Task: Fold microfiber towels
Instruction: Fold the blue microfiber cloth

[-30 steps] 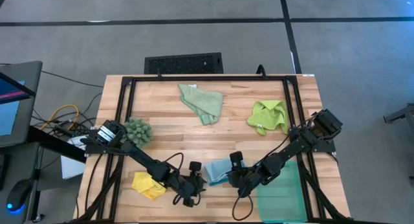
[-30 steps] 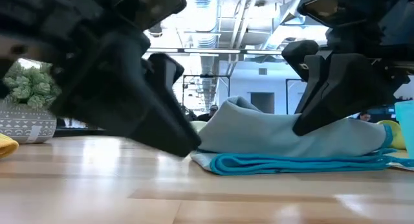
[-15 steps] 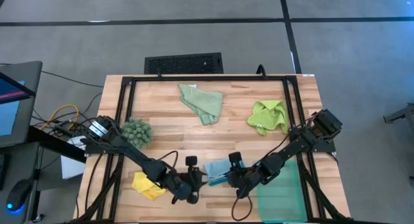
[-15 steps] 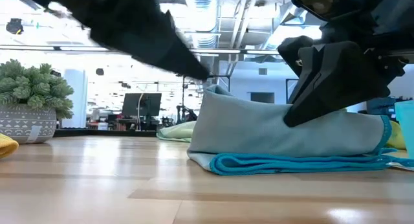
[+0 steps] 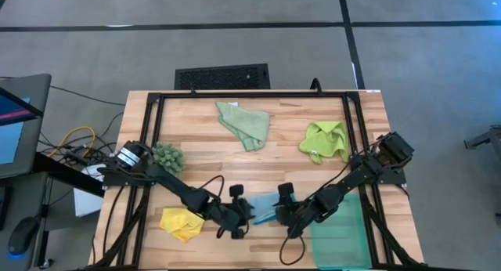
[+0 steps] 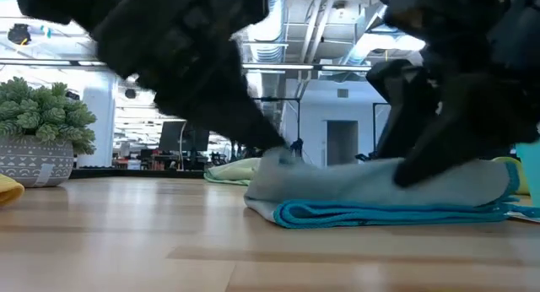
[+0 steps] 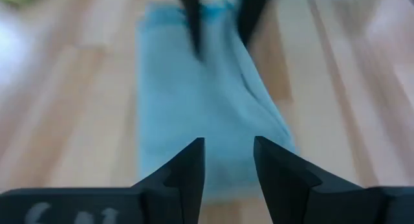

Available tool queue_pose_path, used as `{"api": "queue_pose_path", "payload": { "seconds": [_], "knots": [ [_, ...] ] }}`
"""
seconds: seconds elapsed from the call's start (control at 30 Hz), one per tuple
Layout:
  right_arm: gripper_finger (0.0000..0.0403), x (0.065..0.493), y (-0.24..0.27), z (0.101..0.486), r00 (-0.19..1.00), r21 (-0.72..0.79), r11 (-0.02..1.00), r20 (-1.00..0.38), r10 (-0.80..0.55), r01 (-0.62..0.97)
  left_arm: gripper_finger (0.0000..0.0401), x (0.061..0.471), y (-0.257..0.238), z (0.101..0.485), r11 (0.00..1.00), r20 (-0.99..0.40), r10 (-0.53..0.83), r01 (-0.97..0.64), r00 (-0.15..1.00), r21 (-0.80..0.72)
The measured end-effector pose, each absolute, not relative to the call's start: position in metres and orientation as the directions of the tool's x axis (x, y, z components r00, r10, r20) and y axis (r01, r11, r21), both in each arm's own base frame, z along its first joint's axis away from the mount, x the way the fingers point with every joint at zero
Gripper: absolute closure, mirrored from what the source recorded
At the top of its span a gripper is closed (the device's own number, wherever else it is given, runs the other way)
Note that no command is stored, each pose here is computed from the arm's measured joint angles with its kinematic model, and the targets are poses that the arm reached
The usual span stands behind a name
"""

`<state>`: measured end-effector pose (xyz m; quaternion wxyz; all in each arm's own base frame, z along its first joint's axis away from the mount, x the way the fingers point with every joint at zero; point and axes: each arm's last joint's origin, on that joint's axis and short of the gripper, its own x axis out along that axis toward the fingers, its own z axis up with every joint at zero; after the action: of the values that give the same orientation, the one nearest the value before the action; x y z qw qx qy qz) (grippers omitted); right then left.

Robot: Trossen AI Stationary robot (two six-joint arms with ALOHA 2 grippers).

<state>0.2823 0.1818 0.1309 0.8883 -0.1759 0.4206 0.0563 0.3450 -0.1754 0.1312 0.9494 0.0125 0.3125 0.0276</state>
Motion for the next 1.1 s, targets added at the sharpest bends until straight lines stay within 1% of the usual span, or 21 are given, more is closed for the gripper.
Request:
{"api": "queue_pose_path", "payload": {
  "seconds": [0.1, 0.17, 0.27, 0.33, 0.4, 0.47, 0.63, 0.67, 0.73, 0.8, 0.83, 0.9, 0.93, 1.0, 1.1],
  "knots": [
    [0.0211, 0.279, 0.182, 0.129, 0.616, -0.277, 0.925, -0.785, -0.062, -0.260, 0.0274, 0.349, -0.180, 0.117, 1.000, -0.604, -0.003, 0.017, 0.797, 0.017],
    [0.0204, 0.277, 0.181, 0.130, 0.610, -0.270, 0.930, -0.790, -0.066, -0.251, 0.0274, 0.349, -0.180, 0.110, 0.999, -0.620, 0.001, 0.024, 0.784, 0.032],
    [0.0204, 0.273, 0.183, 0.133, 0.598, -0.254, 0.937, -0.799, -0.064, -0.239, 0.0274, 0.350, -0.180, 0.106, 0.999, -0.631, -0.003, 0.031, 0.776, 0.033],
    [0.0213, 0.271, 0.183, 0.133, 0.587, -0.249, 0.935, -0.808, -0.057, -0.252, 0.0274, 0.350, -0.180, 0.106, 0.999, -0.631, -0.003, 0.031, 0.776, 0.033],
    [0.0233, 0.270, 0.182, 0.131, 0.573, -0.253, 0.933, -0.817, -0.063, -0.258, 0.0274, 0.350, -0.180, 0.109, 0.999, -0.627, 0.007, 0.022, 0.779, 0.039],
    [0.0265, 0.270, 0.183, 0.132, 0.574, -0.251, 0.933, -0.817, -0.061, -0.258, 0.0274, 0.350, -0.179, 0.114, 0.999, -0.611, 0.019, 0.010, 0.792, 0.045],
    [0.0371, 0.270, 0.183, 0.133, 0.555, -0.264, 0.925, -0.828, -0.072, -0.275, 0.0274, 0.352, -0.181, 0.131, 0.999, -0.576, 0.033, -0.011, 0.817, 0.042],
    [0.0384, 0.270, 0.182, 0.134, 0.549, -0.278, 0.917, -0.832, -0.080, -0.287, 0.0274, 0.352, -0.181, 0.133, 0.999, -0.569, 0.037, -0.015, 0.822, 0.043],
    [0.0388, 0.270, 0.183, 0.137, 0.567, -0.349, 0.893, -0.812, -0.138, -0.283, 0.0274, 0.355, -0.182, 0.137, 0.997, -0.549, 0.070, -0.041, 0.833, 0.065],
    [0.0380, 0.272, 0.183, 0.142, 0.624, -0.477, 0.849, -0.740, -0.249, -0.227, 0.0274, 0.356, -0.182, 0.141, 0.988, -0.527, 0.150, -0.106, 0.836, 0.114],
    [0.0377, 0.272, 0.183, 0.144, 0.652, -0.553, 0.810, -0.691, -0.313, -0.196, 0.0274, 0.356, -0.183, 0.143, 0.979, -0.518, 0.197, -0.141, 0.833, 0.147],
    [0.0378, 0.272, 0.182, 0.148, 0.692, -0.703, 0.700, -0.568, -0.446, -0.127, 0.0274, 0.356, -0.185, 0.149, 0.953, -0.498, 0.293, -0.205, 0.816, 0.225],
    [0.0381, 0.272, 0.181, 0.150, 0.700, -0.755, 0.650, -0.511, -0.499, -0.088, 0.0274, 0.356, -0.186, 0.152, 0.937, -0.489, 0.335, -0.231, 0.805, 0.262],
    [0.0388, 0.271, 0.179, 0.151, 0.698, -0.796, 0.605, -0.455, -0.553, -0.039, 0.0274, 0.355, -0.192, 0.159, 0.912, -0.476, 0.392, -0.263, 0.787, 0.316],
    [0.0392, 0.272, 0.177, 0.150, 0.691, -0.778, 0.627, -0.471, -0.548, -0.033, 0.0274, 0.352, -0.207, 0.173, 0.898, -0.475, 0.411, -0.257, 0.778, 0.356]
  ]
}}
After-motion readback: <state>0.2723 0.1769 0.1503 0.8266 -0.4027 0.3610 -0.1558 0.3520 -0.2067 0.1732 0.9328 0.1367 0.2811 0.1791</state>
